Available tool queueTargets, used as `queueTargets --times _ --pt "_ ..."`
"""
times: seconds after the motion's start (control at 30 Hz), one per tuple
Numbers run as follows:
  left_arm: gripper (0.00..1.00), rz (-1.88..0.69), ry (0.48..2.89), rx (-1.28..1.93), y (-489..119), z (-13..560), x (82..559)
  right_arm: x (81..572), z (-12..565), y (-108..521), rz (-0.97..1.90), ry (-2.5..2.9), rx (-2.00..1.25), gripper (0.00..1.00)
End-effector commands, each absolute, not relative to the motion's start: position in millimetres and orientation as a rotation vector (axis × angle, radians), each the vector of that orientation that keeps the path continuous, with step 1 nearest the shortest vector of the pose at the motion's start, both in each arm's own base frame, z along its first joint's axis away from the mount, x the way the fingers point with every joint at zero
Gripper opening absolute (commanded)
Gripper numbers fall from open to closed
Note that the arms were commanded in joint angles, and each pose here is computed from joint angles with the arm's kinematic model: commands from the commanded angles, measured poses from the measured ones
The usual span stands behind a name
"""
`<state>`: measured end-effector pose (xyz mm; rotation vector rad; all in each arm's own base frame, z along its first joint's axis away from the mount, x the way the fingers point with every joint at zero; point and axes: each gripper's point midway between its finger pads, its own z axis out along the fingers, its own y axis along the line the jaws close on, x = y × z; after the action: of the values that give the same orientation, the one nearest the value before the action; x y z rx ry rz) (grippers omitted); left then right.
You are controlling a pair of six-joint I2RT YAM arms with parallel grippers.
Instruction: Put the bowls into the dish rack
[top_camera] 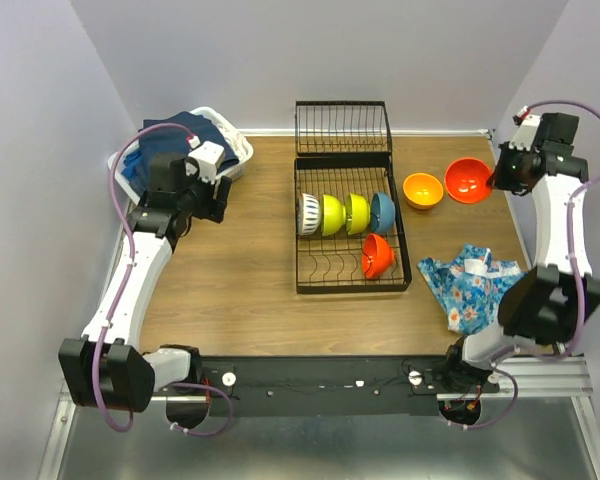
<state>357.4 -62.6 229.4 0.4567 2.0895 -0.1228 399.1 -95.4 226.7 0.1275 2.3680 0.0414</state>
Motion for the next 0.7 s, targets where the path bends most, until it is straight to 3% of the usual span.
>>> queueTargets --times 0.0,0.07,0.2,0.27,0.37,0.5,0.67 --pt "0.87 -0.187 2.104 0.456 -64 234 331 351 243 18 0.36 2.339 -0.234 0.01" --pt "0.99 -0.22 2.134 0.304 -54 225 324 331 246 56 0.402 2.298 -0.368 0.01" --pt "0.99 -0.281 2.218 -0.071 -22 194 320 290 238 143 0.525 2.222 -0.738 0.01" --pt "0.99 -0.368 2.222 -0.107 -25 187 314 278 235 160 0.554 2.202 -0.859 0.01" --pt "0.97 -0.415 2.182 -0.028 -31 196 306 248 230 199 0.583 2.126 -1.116 0.01" --pt "0.82 -0.411 2.161 0.162 -39 204 290 189 196 253 0.606 2.016 -1.523 0.01" --pt "0.8 -0.303 2.139 0.322 -33 208 274 161 164 289 0.51 1.858 -1.86 0.01"
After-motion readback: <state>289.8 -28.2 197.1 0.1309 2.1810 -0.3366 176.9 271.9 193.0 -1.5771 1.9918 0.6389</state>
